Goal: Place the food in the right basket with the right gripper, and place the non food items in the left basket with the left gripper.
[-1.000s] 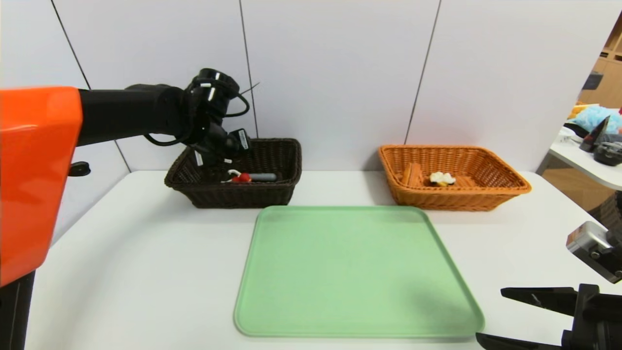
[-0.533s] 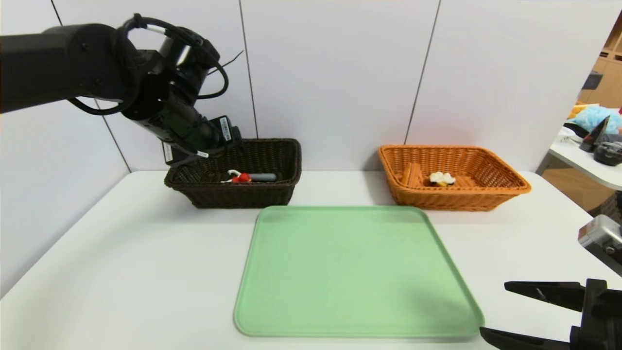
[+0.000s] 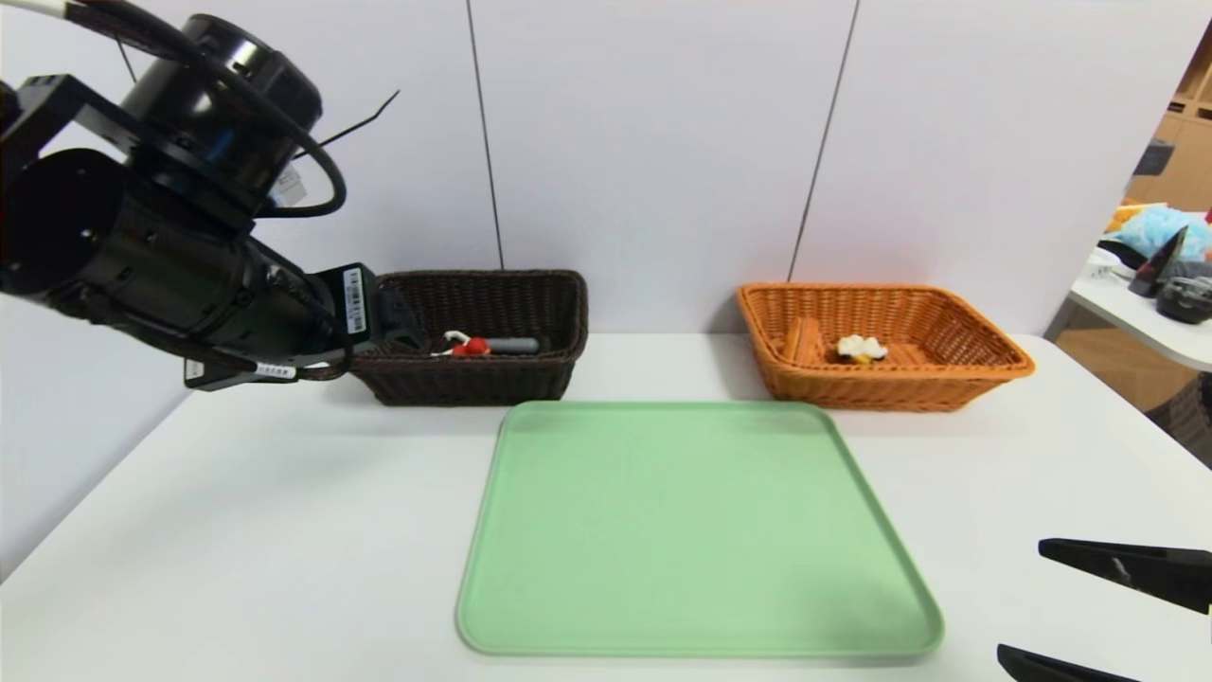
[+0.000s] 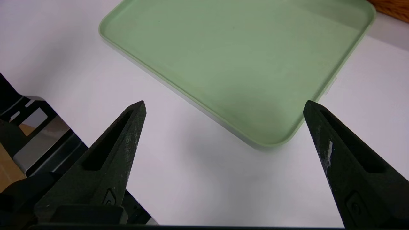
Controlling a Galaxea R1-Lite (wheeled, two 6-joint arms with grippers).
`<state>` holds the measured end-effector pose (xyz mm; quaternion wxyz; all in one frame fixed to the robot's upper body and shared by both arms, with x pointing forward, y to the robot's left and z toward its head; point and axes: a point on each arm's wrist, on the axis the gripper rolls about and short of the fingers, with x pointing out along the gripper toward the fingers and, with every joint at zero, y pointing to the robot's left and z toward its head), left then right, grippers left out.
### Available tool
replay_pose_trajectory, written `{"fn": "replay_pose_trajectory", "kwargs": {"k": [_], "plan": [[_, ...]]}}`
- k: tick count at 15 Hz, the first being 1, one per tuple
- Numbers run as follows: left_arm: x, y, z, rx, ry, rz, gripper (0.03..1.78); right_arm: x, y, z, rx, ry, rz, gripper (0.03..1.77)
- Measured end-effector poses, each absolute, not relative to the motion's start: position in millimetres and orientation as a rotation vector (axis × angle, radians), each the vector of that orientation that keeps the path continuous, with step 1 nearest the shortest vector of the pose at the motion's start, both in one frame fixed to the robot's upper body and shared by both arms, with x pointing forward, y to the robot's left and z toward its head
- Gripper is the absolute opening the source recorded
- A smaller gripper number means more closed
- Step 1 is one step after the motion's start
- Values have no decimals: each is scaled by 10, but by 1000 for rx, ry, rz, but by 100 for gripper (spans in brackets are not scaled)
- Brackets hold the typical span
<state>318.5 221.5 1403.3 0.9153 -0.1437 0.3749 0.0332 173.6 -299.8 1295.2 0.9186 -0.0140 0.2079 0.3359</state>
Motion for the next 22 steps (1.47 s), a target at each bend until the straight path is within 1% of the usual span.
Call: {"fn": "replay_pose_trajectory", "kwargs": {"k": [2, 7, 9, 14, 16, 19, 22], "plan": [[2997, 2270, 14020, -285, 743, 71, 167, 1647, -3035, 12959, -28, 391, 683, 170], [2653, 2402, 13945, -263, 738, 59, 169, 1487, -3103, 12956, -31, 329, 653, 170], [2533, 2459, 13876, -248, 730, 69, 169, 1439, -3134, 12963, -38, 309, 602, 170], [2233, 2625, 13603, -180, 680, 123, 169, 1315, -3215, 12967, -62, 263, 429, 170], [2111, 2704, 13540, -181, 669, 127, 169, 1269, -3249, 12963, -72, 247, 350, 170], [1948, 2843, 13456, -194, 656, 152, 169, 1191, -3292, 12957, -77, 215, 275, 170], [1812, 2972, 13390, -222, 605, 164, 169, 1102, -3327, 12933, -92, 202, 202, 170]]}}
